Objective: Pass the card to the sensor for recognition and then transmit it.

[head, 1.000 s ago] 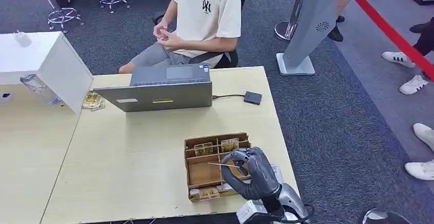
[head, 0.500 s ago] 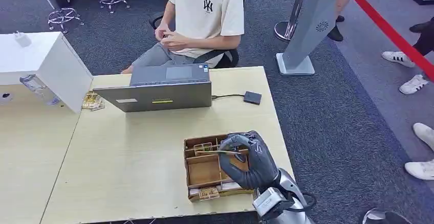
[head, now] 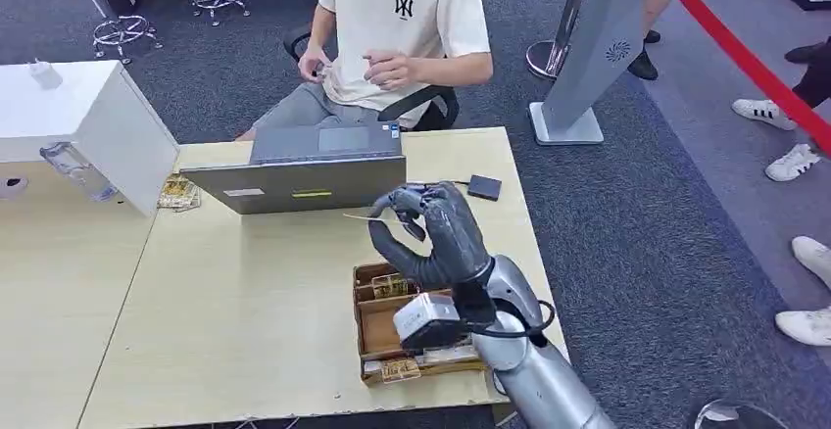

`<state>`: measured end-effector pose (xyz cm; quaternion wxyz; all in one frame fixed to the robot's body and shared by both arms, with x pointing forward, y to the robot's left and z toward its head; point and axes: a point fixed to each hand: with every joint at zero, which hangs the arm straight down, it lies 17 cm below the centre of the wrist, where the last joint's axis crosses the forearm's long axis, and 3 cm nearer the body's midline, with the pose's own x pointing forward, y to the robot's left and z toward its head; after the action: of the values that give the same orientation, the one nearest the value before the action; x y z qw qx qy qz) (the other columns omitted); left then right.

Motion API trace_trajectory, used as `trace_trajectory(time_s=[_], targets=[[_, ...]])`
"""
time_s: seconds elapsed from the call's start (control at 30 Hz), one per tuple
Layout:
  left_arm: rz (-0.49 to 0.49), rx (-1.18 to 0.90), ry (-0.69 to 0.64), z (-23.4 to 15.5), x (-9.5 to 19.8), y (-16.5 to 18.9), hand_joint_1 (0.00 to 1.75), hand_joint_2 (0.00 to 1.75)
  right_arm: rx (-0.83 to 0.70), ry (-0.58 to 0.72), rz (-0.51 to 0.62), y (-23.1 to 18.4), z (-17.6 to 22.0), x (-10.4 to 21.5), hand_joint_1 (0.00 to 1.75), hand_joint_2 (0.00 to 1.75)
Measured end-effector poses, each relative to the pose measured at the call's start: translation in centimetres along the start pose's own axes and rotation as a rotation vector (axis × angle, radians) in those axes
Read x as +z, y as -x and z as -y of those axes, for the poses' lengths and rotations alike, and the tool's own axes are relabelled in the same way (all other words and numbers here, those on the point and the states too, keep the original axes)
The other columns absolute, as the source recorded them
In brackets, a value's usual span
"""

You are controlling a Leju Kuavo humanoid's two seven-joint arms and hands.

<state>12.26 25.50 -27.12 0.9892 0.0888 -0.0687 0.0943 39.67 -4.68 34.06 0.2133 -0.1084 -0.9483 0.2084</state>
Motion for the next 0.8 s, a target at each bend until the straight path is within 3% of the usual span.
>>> trace_trajectory(time_s=[0.47,0.8], targets=[[0.005,-0.125,0.032,1.8,0.6,-1.2,0.0,0.0,0.352,-0.029,0.014,3.9,-2.0,-7.6,1.75,1.75],[0.022,-0.183,0.045,2.6,0.9,-2.2,0.0,0.0,0.571,-0.164,0.047,6.2,-5.1,-8.9,1.75,1.75]])
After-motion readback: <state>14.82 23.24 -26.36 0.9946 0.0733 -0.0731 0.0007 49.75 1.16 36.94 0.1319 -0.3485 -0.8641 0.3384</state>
